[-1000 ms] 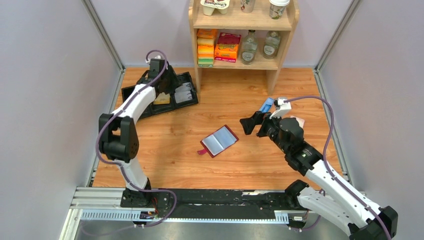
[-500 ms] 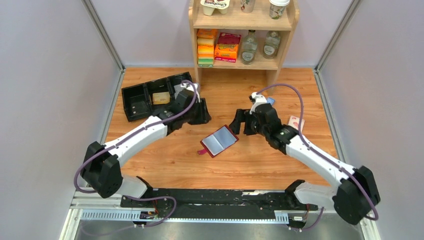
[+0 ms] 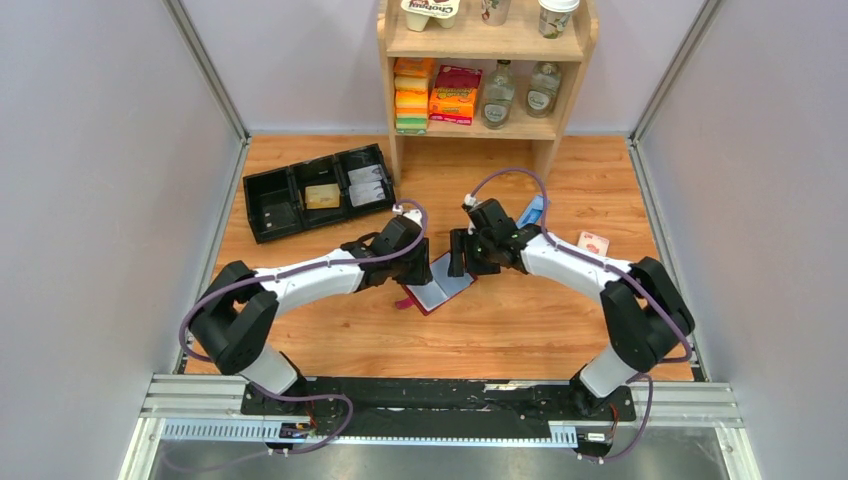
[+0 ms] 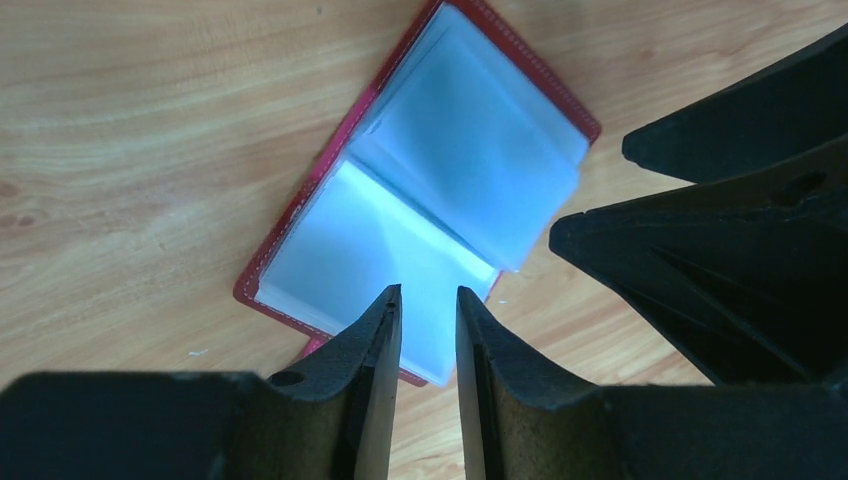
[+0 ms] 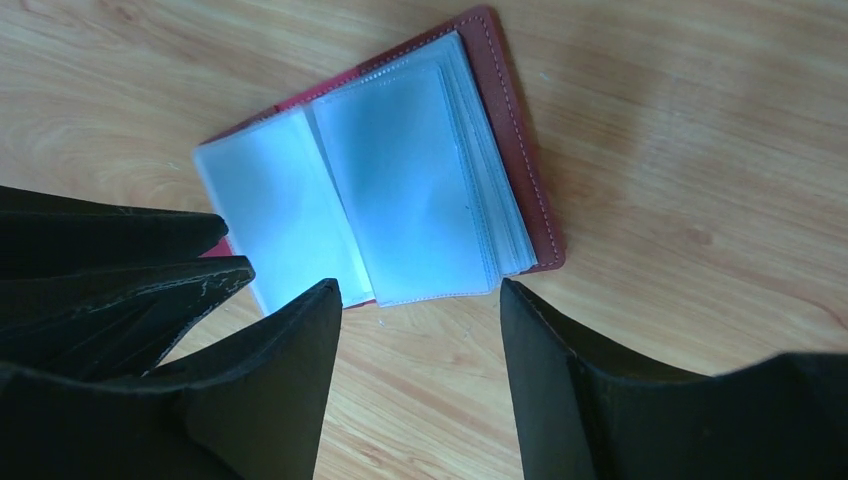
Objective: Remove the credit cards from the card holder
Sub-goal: Remove the credit card from the card holder.
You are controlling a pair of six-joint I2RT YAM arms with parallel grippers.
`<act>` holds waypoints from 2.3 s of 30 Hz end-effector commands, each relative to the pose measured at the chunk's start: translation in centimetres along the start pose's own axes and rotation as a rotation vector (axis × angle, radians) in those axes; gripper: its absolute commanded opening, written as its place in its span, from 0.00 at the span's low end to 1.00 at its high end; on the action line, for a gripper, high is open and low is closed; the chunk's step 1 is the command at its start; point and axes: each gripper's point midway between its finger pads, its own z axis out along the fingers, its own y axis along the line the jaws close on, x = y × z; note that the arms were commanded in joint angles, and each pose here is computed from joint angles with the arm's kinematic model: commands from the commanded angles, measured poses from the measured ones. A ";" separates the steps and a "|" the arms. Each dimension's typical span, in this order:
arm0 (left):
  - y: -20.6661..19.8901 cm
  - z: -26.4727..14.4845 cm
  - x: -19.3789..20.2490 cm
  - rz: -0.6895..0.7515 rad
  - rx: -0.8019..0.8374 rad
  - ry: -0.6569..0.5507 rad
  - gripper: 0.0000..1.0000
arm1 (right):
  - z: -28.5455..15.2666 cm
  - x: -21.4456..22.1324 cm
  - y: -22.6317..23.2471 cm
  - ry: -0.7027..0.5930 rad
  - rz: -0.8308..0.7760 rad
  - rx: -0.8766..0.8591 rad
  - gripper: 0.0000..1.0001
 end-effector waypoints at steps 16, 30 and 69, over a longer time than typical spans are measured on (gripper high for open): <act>5.4 1.6 7.0 -0.001 -0.119 0.103 0.30 | 3.9 3.0 -0.6 0.144 -0.137 0.131 0.68; 6.3 0.9 7.6 -0.029 -0.140 0.075 0.29 | 2.0 3.1 7.3 0.155 -0.183 -0.284 0.54; 1.8 -5.6 -0.1 -0.128 0.047 -0.250 0.35 | 2.3 0.6 4.0 0.038 -0.227 0.019 0.82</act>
